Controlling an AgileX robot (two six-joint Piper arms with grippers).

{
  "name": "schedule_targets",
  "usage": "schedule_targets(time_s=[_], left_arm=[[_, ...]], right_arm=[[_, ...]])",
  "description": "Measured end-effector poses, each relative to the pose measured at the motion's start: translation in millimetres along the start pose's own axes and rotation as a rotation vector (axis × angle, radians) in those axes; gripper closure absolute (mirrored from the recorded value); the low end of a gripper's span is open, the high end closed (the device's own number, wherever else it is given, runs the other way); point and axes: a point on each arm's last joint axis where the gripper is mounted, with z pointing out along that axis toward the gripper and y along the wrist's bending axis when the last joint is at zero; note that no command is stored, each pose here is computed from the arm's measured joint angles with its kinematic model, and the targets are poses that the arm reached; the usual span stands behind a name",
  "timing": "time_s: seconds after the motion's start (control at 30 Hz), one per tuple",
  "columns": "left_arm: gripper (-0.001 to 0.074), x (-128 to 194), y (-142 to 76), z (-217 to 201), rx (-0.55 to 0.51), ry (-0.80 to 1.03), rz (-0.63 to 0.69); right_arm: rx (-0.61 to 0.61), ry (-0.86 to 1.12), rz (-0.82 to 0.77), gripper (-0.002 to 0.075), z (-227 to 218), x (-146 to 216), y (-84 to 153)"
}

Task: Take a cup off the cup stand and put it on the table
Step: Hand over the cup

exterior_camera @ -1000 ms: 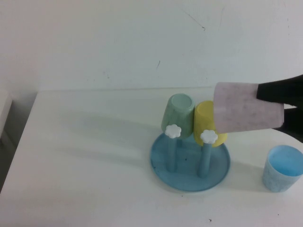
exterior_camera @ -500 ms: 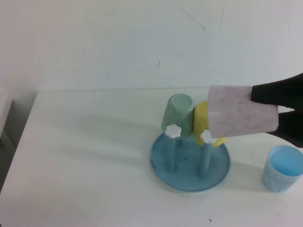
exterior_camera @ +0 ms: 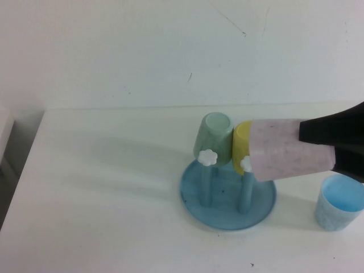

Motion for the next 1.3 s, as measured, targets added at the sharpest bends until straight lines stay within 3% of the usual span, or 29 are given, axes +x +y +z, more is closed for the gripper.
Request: schedule_targets(time_s=[0.13, 0.3, 0.53, 0.67, 0.8, 1.03, 1.13, 1.3], left_arm=[[0.0737, 10.7, -2.9, -0.9, 0.009, 0.13, 0.198], [0.0737, 24.4, -40.0, 9.3, 0.103, 0.391, 0.455], [0.0737, 40.1, -80.8, 60.8, 0.294, 0.795, 0.581], [0.0726, 44.4, -91.6, 101.5, 0.395, 0.994, 0.535], [0.0607, 54.1, -88.5, 141.5, 0.396, 1.1, 0.478], [0.0213, 100.3, -92.0, 179.2, 0.479, 1.293, 0.473], [0.0161, 112.3, -100.8, 189.1, 0.523, 1.321, 0.486], [0.0164, 123.6, -120.2, 197.8, 0.606, 1.335, 0.514]], right_arm=[[0.008, 0.009, -0.04, 0.0143, 0.0, 0.8, -0.8], [0.023, 0.026, -0.075, 0.0143, 0.0, 2.2, -2.4], [0.03, 0.033, -0.086, 0.0143, 0.0, 2.9, -3.0], [0.03, 0.034, -0.091, 0.0143, 0.0, 2.9, -3.0], [0.031, 0.036, -0.117, 0.0143, 0.0, 3.0, -3.2], [0.031, 0.036, -0.137, 0.0143, 0.0, 3.0, -3.2], [0.031, 0.036, -0.141, 0.0143, 0.0, 3.0, -3.2], [0.031, 0.036, -0.158, 0.0143, 0.0, 3.0, -3.2]])
